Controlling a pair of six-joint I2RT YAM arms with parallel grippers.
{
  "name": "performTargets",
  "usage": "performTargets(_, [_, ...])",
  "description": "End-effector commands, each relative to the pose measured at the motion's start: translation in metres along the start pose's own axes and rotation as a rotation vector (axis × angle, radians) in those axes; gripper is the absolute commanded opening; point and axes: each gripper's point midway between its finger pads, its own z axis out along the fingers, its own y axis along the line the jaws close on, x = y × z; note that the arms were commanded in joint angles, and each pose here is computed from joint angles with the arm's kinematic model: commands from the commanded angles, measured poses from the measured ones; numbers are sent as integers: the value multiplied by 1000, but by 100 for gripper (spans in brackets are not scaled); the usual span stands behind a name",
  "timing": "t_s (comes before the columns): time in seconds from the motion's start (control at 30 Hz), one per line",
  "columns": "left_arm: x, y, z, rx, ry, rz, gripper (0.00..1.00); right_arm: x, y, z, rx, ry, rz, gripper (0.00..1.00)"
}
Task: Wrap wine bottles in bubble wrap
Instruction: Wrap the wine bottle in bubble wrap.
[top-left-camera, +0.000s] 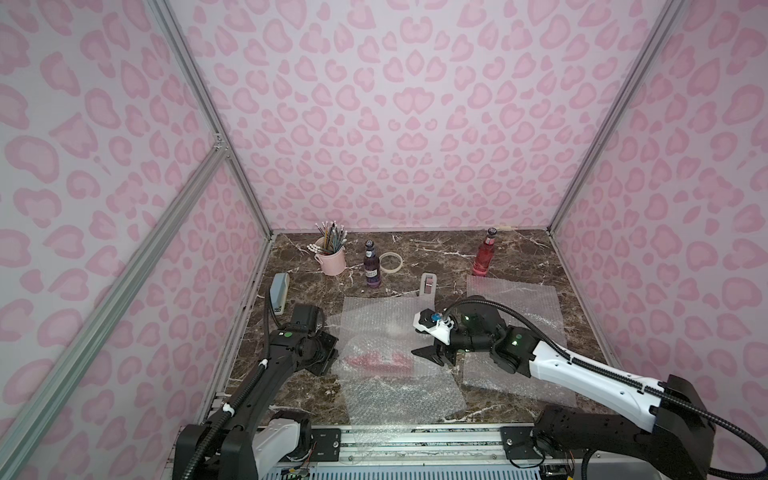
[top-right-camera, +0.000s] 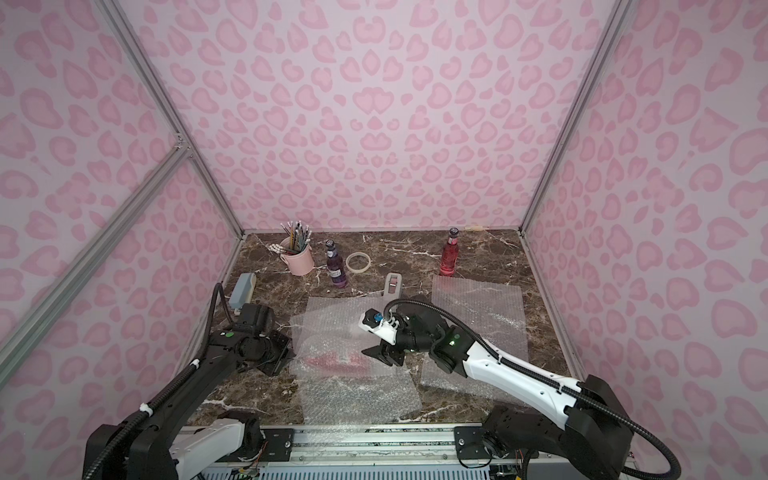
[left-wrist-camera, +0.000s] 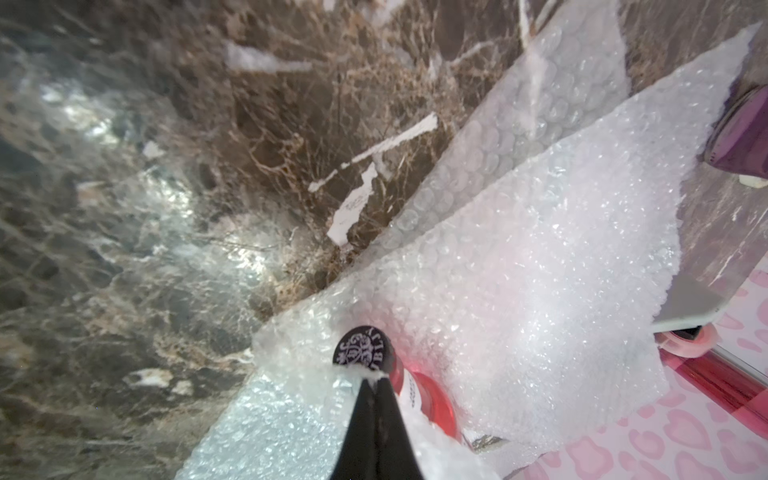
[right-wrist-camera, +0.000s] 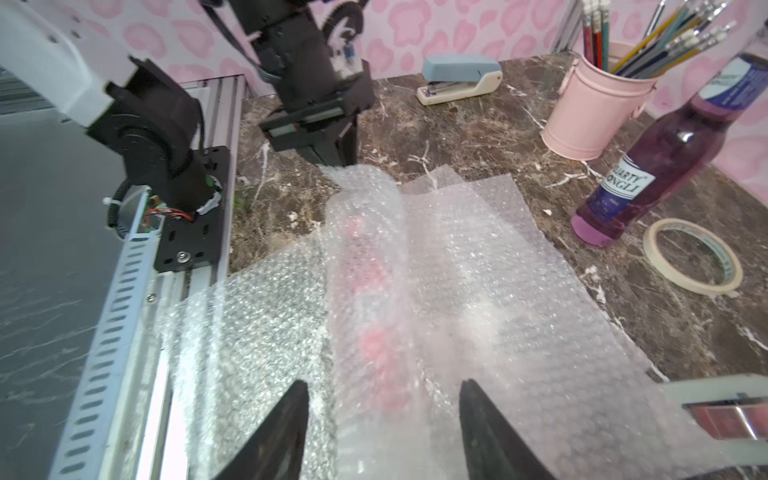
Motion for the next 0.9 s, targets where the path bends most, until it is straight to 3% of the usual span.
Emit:
performTargets(0.0, [-9, -9, 1, 17, -31, 25, 2, 7, 28, -4, -86, 4, -6, 63])
performTargets(0.17, [-10, -6, 5, 0, -31, 33, 2, 17, 48, 28, -132, 50, -74, 66])
performTargets(0.4, [-9, -4, 2, -6, -36, 51, 2, 27, 14, 88, -82, 147, -147, 68])
performTargets(0.57, [-11, 0, -6, -7, -61, 68, 5, 62, -1, 115, -82, 268, -134, 69])
performTargets(0.73, [-13, 2, -14, -5, -91, 96, 21, 84, -3, 123, -99, 321, -111, 70])
performTargets(0.8, [-15, -2, -21, 6, -118, 127, 34, 91, -2, 126, -112, 333, -103, 70])
performTargets(0.87, [-20, -7, -34, 18, -158, 176, 53, 96, -1, 129, -132, 343, -90, 70])
